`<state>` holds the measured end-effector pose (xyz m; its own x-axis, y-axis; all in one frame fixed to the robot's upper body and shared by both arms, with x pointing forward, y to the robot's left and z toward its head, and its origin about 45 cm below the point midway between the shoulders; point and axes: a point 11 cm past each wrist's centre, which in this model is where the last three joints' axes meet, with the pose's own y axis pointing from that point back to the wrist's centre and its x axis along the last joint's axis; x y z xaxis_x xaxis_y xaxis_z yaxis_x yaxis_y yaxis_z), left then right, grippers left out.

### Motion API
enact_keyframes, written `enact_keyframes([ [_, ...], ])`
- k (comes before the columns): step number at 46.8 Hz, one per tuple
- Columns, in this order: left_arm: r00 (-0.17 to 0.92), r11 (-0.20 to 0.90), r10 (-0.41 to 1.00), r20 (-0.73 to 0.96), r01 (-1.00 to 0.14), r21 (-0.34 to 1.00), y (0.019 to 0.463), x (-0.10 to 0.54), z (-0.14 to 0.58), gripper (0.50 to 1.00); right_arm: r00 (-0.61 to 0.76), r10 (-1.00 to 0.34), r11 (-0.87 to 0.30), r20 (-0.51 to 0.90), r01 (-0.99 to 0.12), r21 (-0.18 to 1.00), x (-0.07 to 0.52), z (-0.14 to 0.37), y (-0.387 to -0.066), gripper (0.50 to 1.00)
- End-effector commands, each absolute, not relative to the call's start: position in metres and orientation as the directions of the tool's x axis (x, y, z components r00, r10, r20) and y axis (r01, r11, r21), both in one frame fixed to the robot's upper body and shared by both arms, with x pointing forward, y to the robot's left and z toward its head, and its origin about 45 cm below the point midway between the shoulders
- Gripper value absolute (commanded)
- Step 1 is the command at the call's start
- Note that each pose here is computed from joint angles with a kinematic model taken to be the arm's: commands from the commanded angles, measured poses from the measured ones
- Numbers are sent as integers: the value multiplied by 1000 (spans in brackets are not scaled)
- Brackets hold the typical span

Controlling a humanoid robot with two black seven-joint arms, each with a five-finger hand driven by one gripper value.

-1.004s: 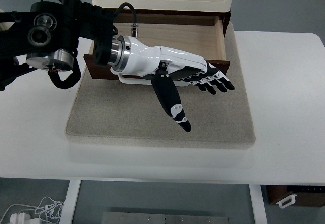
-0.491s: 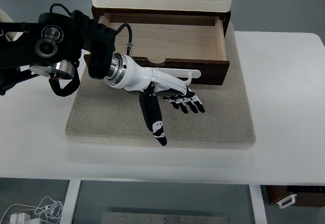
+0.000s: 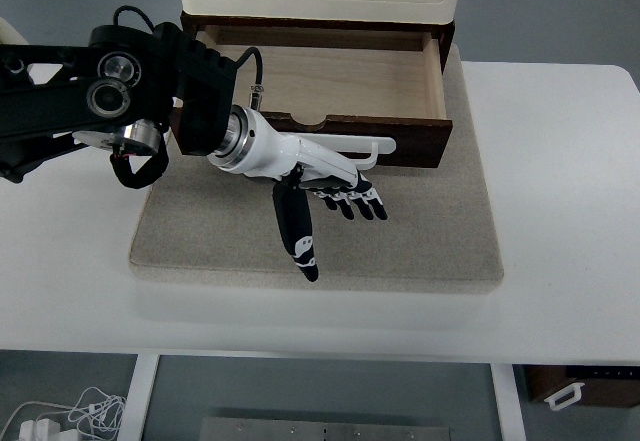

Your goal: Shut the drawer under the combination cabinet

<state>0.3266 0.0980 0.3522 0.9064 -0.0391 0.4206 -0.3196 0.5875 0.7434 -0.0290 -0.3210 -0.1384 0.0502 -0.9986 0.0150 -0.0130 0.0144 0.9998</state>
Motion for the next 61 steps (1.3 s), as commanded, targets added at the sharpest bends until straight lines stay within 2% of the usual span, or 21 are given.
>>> enact_keyframes([
  [1, 905, 584, -31, 423, -327, 743, 100, 329, 353, 999, 52, -999, 16, 16, -13, 1000, -29, -138, -321, 952],
  [19, 903, 550, 30, 429, -373, 747, 112, 351, 351, 999, 50, -999, 16, 16, -13, 1000, -29, -138, -321, 952],
  [61, 893, 524, 51, 448, -406, 749, 119, 367, 359, 999, 50, -999, 14, 15, -13, 1000, -29, -138, -321, 952],
])
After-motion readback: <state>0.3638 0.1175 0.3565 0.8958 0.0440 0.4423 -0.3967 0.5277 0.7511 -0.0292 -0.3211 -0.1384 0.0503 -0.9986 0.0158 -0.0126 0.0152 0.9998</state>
